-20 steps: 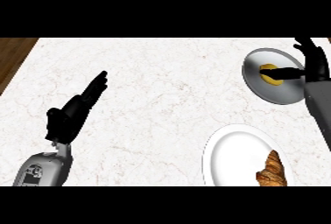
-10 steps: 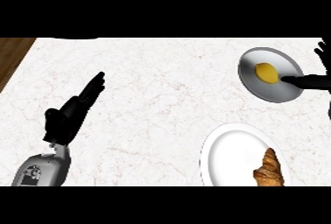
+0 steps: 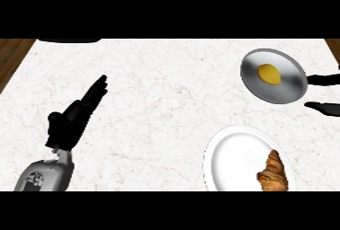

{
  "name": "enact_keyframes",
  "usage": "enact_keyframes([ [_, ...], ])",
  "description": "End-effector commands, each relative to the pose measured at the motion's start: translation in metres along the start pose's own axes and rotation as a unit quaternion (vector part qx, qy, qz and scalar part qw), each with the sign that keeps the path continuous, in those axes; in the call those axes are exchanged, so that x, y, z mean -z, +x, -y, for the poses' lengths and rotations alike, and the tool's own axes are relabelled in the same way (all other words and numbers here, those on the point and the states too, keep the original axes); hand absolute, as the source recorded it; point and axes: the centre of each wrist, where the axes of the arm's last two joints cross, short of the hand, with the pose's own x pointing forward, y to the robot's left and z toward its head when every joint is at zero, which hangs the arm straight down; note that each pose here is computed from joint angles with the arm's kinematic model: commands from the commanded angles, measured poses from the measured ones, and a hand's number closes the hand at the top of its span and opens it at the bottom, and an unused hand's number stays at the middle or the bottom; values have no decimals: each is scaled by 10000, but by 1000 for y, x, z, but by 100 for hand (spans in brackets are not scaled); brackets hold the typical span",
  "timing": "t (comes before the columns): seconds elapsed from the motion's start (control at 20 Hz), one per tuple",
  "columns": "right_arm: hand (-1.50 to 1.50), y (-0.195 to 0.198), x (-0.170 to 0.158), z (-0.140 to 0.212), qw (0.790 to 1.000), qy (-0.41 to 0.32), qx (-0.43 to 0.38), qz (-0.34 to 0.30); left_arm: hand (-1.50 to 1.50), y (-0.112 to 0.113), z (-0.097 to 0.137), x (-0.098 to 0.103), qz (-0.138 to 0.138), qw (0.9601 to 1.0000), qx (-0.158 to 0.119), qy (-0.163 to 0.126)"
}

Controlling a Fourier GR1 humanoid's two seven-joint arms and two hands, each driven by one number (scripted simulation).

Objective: Pick the lemon from the plate and place it in the pan

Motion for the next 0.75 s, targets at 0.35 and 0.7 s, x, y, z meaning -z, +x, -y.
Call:
enact_keyframes([
  [0.35,-150,-22,-40,20,9993,278,200,143,0,5,-1,-7,-127,9999,-4,50],
  [0.7,-150,-41,-67,11,9997,50,73,222,0,-9,-5,-9,-101,9999,33,83],
])
